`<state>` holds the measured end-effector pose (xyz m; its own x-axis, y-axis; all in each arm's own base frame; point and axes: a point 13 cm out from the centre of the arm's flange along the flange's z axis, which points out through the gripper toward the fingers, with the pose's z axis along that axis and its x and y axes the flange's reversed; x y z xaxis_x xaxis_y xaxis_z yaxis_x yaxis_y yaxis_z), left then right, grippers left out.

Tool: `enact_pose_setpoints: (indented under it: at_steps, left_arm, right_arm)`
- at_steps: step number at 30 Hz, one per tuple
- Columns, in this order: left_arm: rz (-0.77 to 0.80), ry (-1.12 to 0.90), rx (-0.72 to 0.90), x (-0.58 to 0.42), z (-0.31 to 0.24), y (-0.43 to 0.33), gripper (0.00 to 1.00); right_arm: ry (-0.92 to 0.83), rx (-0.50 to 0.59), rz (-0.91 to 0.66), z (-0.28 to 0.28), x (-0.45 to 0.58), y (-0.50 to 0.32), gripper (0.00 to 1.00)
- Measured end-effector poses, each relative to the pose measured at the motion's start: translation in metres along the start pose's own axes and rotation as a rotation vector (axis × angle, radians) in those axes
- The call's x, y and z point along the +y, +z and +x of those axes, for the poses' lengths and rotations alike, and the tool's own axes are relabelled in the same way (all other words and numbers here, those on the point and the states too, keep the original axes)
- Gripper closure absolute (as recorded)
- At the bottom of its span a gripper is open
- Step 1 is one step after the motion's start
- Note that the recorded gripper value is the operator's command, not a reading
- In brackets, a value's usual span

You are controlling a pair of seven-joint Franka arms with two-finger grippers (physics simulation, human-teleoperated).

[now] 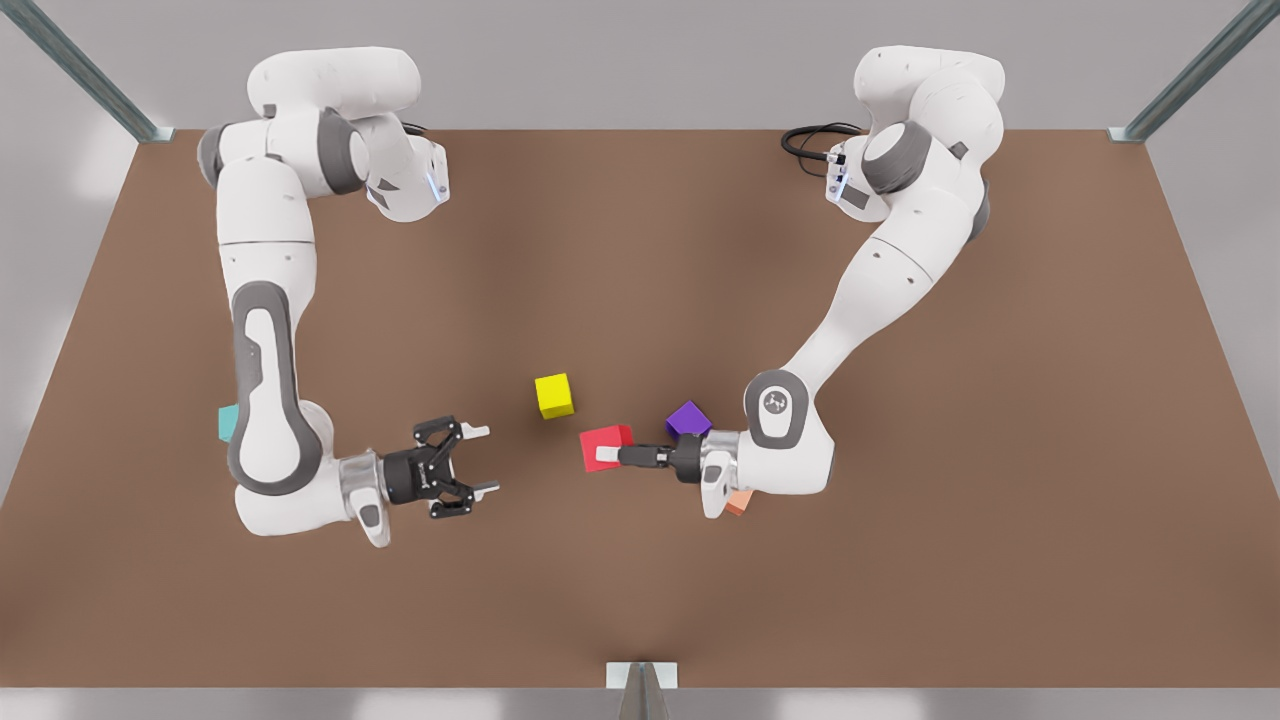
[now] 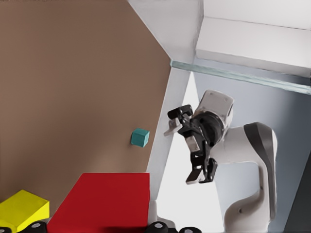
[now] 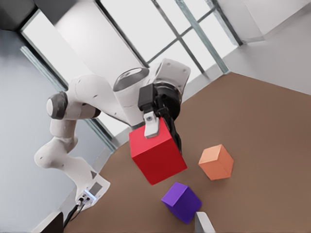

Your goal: Pick up red wooden cube and pass to hand red wooden cube and place in blue wooden cube

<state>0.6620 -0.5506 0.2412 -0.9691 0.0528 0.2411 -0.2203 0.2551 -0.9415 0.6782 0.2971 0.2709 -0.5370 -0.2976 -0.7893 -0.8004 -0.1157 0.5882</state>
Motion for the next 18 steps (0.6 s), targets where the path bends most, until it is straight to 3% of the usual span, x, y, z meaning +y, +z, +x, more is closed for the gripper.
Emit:
enact_pose_setpoints:
  at_steps: [9, 18]
  left_arm:
    - [0.030, 0.099, -0.010, -0.003, -0.001, 0.001, 0.32]
    - [0.062, 0.140, -0.016, -0.004, 0.000, 0.003, 0.31]
  right_arm:
    - [-0.286, -0.081, -0.011, -0.010, -0.015, 0.053, 0.00]
    - [-0.433, -0.144, -0.006, -0.012, -0.020, 0.085, 0.00]
